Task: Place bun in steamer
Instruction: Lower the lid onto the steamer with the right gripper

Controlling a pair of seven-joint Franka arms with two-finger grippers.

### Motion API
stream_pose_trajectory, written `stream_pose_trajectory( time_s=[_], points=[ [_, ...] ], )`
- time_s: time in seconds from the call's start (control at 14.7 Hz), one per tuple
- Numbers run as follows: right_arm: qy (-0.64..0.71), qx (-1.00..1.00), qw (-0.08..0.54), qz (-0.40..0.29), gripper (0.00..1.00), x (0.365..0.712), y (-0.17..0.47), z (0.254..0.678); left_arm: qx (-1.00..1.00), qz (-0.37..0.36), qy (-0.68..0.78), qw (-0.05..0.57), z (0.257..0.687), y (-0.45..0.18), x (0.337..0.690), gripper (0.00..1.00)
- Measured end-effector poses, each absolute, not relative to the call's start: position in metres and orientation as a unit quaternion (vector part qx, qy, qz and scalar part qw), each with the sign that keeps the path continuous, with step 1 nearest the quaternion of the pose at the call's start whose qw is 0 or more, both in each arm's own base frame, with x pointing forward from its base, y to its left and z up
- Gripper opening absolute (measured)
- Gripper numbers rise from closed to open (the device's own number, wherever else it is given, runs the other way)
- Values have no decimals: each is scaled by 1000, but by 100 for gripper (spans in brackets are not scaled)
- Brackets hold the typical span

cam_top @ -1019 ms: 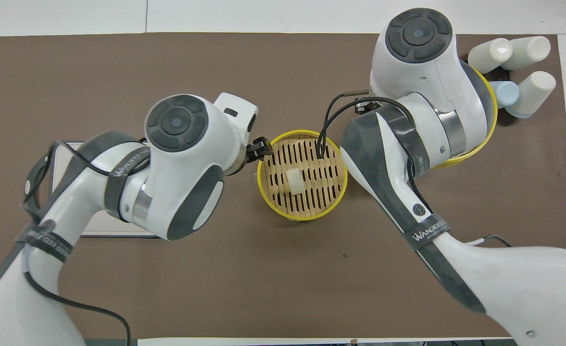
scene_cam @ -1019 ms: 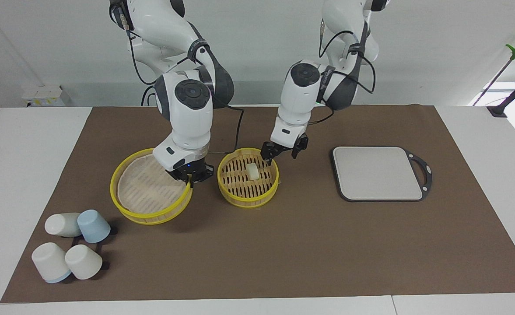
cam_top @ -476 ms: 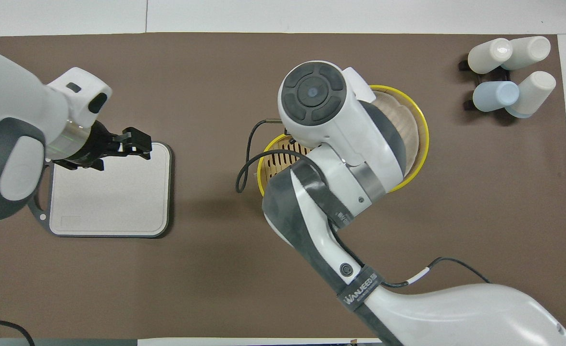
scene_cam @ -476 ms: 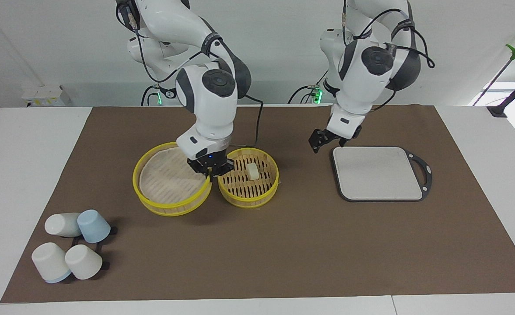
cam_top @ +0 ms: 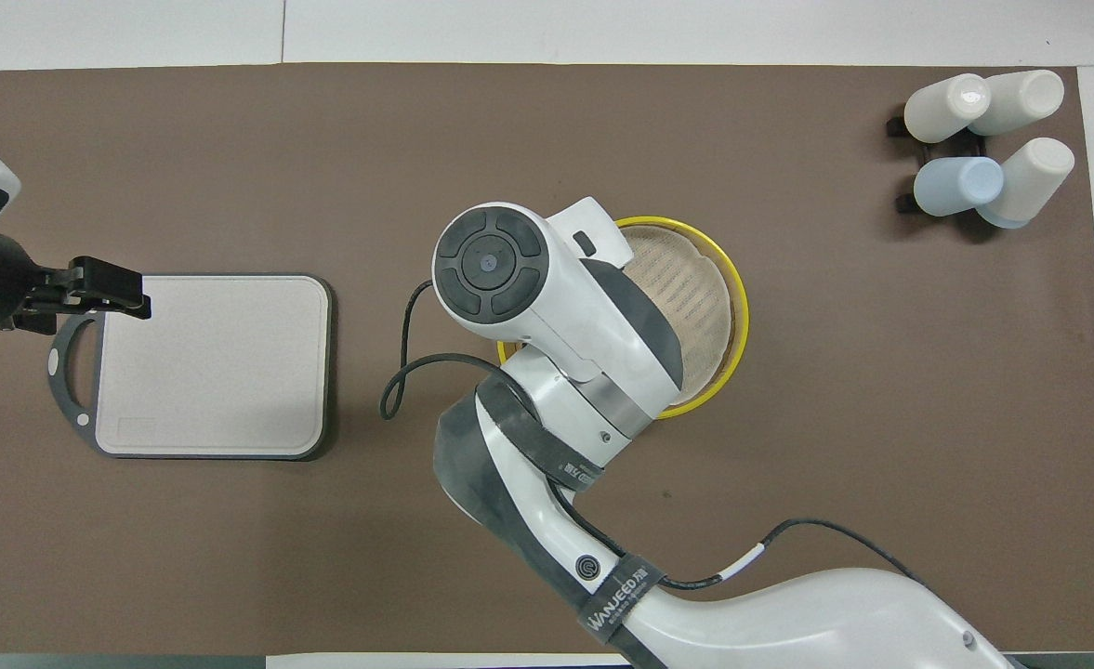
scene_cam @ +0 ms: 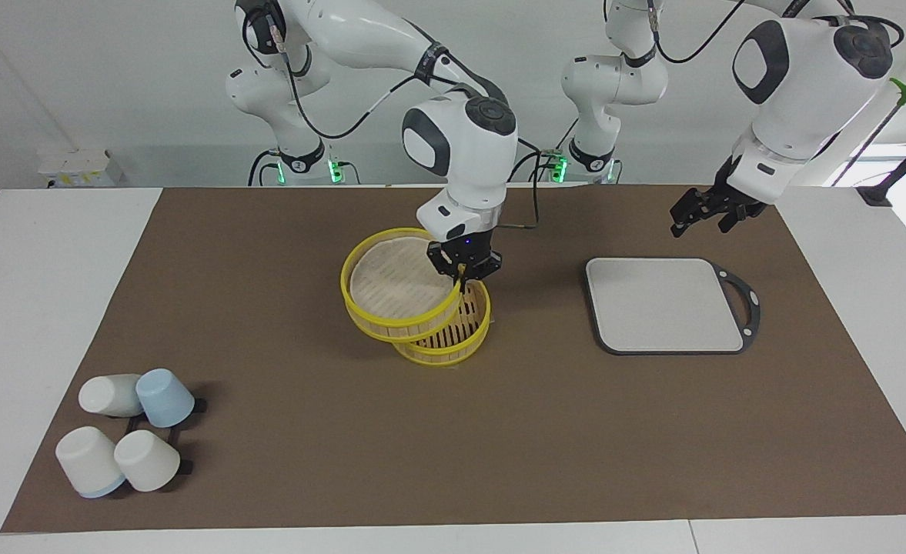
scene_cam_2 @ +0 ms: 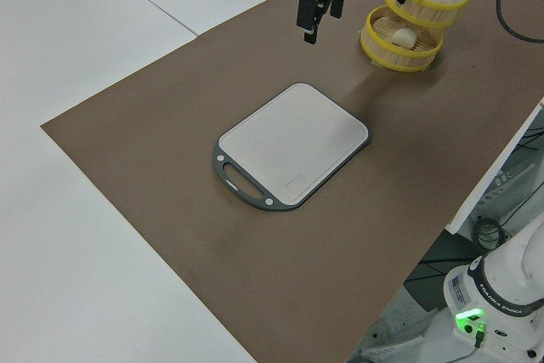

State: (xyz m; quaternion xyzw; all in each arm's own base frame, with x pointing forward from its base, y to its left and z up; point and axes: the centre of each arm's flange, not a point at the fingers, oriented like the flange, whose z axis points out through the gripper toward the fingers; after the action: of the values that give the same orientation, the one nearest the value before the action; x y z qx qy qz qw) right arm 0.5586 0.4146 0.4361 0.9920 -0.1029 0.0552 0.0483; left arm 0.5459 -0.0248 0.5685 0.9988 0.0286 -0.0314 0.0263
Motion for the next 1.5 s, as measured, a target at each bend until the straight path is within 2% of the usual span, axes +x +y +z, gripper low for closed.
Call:
stream_pose_trajectory(
  time_s=[1.09,1.5],
  points=[
    [-117,992,24,52,9,553,458,418,998,-59,10,10,612,-26,531,100],
    [-116,992,21,53,9,556,461,405,997,-70,4,12,612,-26,518,100]
  ],
)
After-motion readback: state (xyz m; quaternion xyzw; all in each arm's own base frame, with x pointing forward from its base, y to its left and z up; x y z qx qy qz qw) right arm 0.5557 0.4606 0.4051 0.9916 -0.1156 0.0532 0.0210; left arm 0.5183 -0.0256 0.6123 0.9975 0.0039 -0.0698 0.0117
